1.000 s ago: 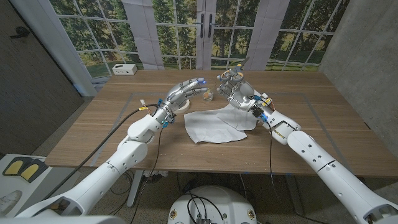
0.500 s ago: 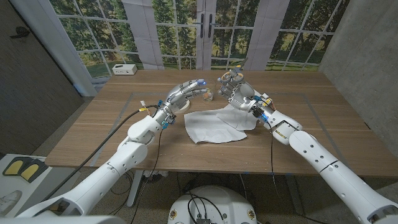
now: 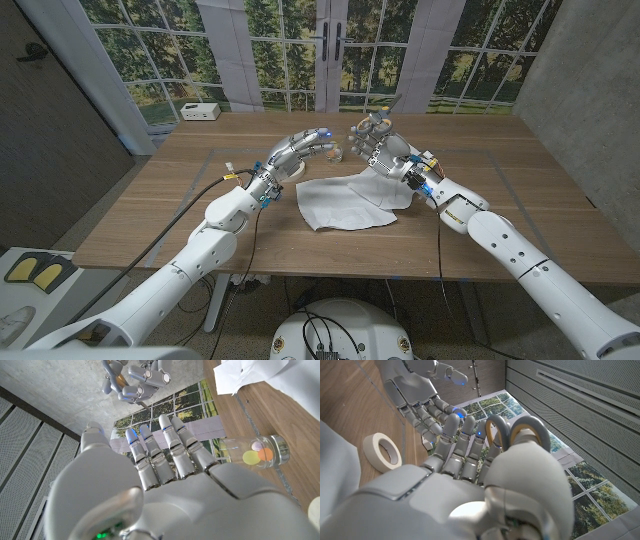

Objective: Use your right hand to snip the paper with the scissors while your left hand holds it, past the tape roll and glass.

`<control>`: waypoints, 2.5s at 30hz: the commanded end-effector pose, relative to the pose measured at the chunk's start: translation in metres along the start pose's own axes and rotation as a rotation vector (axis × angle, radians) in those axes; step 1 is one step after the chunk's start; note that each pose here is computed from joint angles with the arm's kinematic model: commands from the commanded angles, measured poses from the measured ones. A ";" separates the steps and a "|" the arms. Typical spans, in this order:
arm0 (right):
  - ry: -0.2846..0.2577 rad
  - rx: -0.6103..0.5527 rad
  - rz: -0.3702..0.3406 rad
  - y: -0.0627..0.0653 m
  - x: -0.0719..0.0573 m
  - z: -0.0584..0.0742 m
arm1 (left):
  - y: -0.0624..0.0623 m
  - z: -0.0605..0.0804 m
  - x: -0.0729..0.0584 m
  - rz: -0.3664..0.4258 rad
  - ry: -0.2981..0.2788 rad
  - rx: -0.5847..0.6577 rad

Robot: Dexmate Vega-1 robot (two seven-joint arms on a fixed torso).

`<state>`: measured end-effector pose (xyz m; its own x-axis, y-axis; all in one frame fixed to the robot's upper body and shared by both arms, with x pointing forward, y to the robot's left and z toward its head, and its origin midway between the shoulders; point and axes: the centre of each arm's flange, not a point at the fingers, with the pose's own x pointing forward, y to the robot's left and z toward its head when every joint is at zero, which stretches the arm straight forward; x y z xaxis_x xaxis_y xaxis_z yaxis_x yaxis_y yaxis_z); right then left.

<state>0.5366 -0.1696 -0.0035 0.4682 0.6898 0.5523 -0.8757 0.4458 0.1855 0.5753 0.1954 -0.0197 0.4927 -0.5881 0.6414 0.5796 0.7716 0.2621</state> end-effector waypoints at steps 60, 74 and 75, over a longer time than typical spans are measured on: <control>-0.042 -0.047 -0.011 -0.012 0.003 0.003 | 0.007 -0.006 0.005 0.010 0.015 -0.010; -0.039 -0.057 -0.013 -0.008 -0.001 0.002 | 0.004 -0.005 0.001 0.016 0.007 -0.011; -0.039 -0.056 -0.010 -0.008 -0.001 0.002 | 0.004 -0.005 0.000 0.016 0.007 -0.010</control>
<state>0.5459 -0.1745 -0.0027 0.4758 0.6616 0.5796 -0.8624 0.4806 0.1593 0.5846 0.1953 -0.0208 0.5078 -0.5836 0.6337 0.5825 0.7745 0.2465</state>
